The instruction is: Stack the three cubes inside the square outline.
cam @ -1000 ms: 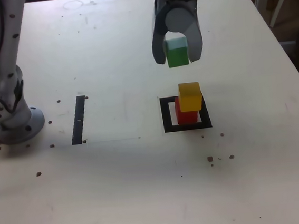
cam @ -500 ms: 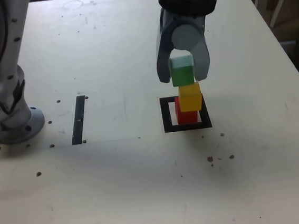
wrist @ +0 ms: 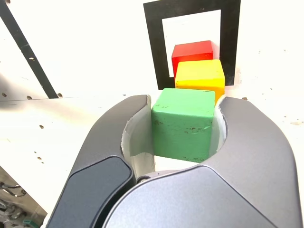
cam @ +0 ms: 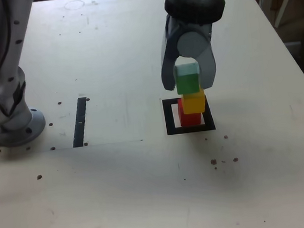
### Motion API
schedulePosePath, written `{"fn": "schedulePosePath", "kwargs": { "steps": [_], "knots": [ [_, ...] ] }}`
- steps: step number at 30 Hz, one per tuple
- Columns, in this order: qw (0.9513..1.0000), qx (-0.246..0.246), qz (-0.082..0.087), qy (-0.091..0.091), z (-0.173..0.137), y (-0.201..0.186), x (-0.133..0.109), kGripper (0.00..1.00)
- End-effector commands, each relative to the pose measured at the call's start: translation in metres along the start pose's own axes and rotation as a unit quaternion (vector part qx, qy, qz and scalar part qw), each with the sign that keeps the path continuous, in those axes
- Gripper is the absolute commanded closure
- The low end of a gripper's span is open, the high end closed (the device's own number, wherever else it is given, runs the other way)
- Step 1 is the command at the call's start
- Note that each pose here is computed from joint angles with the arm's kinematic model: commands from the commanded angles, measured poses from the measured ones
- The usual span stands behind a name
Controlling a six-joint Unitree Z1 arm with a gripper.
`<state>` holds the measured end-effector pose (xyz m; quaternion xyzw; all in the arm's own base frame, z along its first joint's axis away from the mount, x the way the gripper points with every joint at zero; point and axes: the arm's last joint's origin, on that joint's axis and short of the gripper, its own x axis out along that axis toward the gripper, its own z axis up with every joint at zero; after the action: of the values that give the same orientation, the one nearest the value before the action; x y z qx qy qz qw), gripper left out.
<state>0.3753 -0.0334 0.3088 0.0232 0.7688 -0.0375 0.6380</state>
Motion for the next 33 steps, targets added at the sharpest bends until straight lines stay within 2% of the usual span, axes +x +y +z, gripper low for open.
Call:
{"fn": "schedulePosePath", "kwargs": {
  "steps": [1, 3, 7, 10, 22, 33],
  "knots": [
    [1.0, 0.0, 0.002, 0.003, 0.002, -0.001, 0.001, 0.63],
    [1.0, 0.002, 0.003, 0.003, 0.002, -0.001, 0.002, 0.5],
    [1.0, 0.007, 0.003, 0.004, 0.004, 0.0, 0.004, 0.17],
    [0.9999, 0.008, 0.005, 0.004, 0.005, 0.0, 0.005, 0.07],
    [0.9999, 0.008, 0.014, -0.002, -0.004, 0.001, -0.001, 0.01],
    [0.9991, -0.007, 0.039, -0.019, -0.056, 0.002, -0.022, 0.01]
  ]
}}
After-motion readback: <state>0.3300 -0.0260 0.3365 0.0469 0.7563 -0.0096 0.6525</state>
